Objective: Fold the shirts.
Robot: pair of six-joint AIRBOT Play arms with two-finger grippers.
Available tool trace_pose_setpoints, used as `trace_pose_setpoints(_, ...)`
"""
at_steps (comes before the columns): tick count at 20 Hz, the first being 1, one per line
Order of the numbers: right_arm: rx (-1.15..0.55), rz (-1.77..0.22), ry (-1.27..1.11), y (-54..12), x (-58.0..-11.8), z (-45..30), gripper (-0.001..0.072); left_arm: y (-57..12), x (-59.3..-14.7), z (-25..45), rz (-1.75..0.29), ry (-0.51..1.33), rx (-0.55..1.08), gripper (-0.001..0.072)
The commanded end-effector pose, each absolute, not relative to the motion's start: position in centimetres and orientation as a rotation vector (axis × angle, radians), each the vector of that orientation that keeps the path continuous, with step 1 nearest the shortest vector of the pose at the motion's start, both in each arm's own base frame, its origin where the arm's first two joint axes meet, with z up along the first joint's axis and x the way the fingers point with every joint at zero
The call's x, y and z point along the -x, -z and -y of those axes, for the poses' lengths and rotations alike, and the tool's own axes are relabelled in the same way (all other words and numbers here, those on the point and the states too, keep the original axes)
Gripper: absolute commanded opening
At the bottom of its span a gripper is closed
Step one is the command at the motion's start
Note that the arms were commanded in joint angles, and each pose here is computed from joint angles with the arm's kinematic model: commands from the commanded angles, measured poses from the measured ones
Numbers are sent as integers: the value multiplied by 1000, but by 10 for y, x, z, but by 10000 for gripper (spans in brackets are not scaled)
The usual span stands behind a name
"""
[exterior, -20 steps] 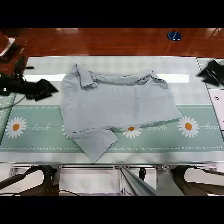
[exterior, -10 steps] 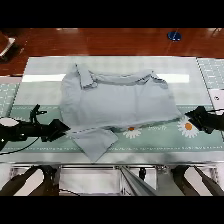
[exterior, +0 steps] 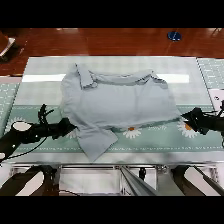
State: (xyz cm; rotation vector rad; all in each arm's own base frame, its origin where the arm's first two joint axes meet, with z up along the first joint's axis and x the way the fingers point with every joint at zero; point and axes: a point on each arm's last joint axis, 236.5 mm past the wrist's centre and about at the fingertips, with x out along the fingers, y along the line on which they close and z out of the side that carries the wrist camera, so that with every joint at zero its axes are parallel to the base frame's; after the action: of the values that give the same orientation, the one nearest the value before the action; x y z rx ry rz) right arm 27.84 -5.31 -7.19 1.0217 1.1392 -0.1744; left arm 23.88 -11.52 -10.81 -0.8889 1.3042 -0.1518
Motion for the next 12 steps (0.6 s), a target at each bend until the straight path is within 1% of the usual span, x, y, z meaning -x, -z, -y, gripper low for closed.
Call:
trace_pose_setpoints(1,-1035,-1215,137,87,-290,60,417,108,-244,116,-1281,150,878,27)
trace_pose_setpoints(4,-1072,-1296,75,100,-299,53,417,108,-244,116,-1281,150,878,27)
trace_pose_setpoints(7,-1024,-1357,17,112,-316,35,417,108,-244,116,-1281,149,881,27)
trace_pose_setpoints(8,-1015,-1364,-3,113,-325,28,412,107,-244,116,-1280,150,884,27)
trace_pose_setpoints(9,-999,-1367,-28,111,-335,21,378,107,-245,117,-1278,150,888,27)
trace_pose_setpoints(10,-972,-1369,-53,108,-346,14,253,105,-247,117,-1271,152,891,27)
trace_pose_setpoints(11,-936,-1360,-89,100,-358,7,16,99,-254,116,-1252,161,885,27)
trace_pose_setpoints(12,-900,-1337,-123,87,-371,4,16,86,-267,116,-1221,180,879,27)
